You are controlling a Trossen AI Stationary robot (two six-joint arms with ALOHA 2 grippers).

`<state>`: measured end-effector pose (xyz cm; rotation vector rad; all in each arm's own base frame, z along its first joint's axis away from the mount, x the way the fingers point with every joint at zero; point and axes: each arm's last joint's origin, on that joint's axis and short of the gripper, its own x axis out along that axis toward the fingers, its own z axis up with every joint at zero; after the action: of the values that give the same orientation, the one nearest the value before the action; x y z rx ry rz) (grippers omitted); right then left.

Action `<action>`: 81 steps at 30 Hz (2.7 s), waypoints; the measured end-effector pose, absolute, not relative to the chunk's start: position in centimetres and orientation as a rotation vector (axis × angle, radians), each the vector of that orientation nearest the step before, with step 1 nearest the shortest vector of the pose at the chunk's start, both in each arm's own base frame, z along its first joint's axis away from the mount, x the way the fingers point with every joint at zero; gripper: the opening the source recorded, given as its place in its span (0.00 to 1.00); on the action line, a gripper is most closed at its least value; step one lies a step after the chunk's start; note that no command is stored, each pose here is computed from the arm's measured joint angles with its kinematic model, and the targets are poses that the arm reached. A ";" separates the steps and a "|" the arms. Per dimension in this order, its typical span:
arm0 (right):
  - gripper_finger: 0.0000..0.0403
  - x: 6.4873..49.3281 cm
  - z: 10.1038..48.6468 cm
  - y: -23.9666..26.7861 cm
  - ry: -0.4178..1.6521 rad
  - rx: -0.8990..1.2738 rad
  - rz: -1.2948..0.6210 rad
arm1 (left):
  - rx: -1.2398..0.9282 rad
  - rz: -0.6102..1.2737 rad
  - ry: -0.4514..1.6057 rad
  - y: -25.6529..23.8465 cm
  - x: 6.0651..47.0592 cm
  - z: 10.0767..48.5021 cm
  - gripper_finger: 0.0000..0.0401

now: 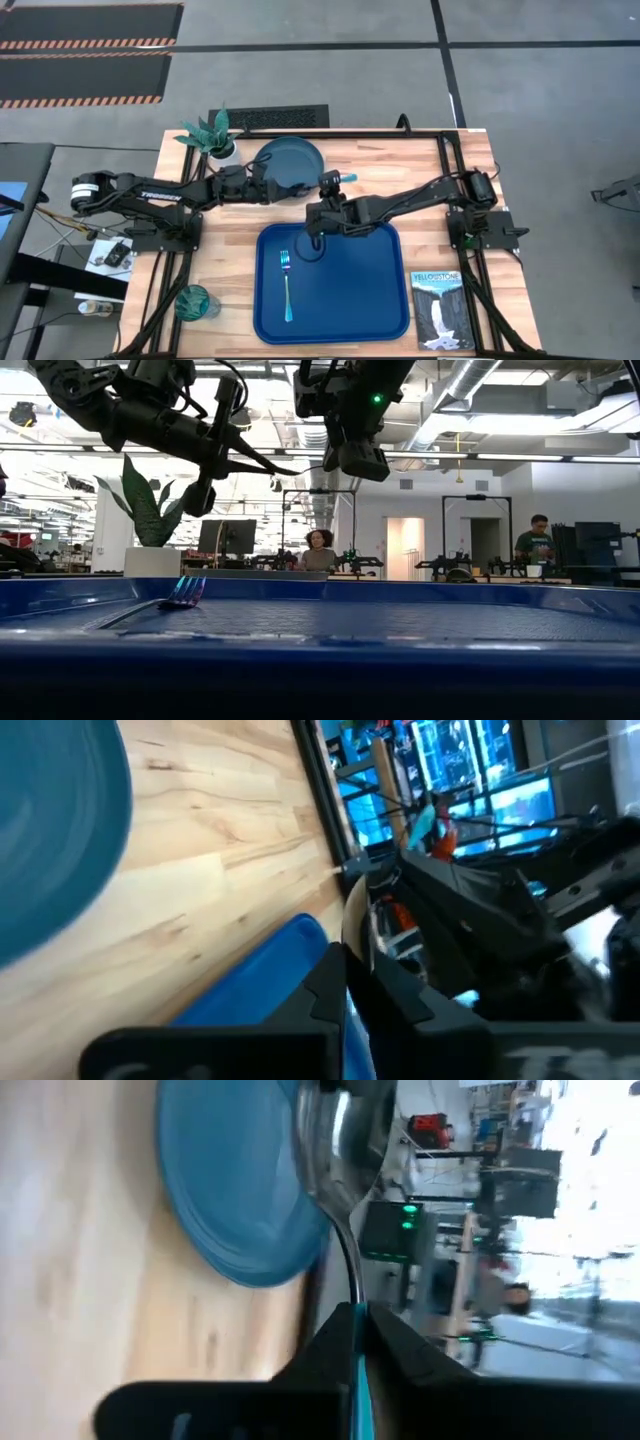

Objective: Pick and place plate/cup/fork/spoon on tray
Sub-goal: Put the blue spoon on the blue tray

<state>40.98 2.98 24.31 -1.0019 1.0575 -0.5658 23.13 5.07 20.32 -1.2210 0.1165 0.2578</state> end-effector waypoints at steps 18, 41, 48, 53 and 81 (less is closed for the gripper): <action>0.66 37.9 24.0 6.2 1.135 -0.426 -0.423 | -1.070 0.079 0.354 7.5 21.8 19.2 0.00; 0.65 27.8 23.8 17.7 1.333 -0.286 -0.612 | -0.325 0.031 1.028 3.8 24.6 25.8 0.00; 0.65 28.2 23.8 17.4 1.311 -0.278 -0.627 | -0.210 -0.215 1.102 1.3 29.5 25.3 0.00; 0.65 28.4 23.8 17.6 1.279 -0.248 -0.615 | -0.214 -0.324 1.153 0.5 32.3 23.4 0.00; 0.65 28.8 23.8 17.5 1.196 -0.276 -0.638 | -0.318 -0.459 1.288 -0.5 36.0 16.8 0.00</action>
<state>28.82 17.55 23.84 -0.2763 1.1959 -0.6376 35.98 -0.54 16.80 -0.3178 1.2883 -0.4590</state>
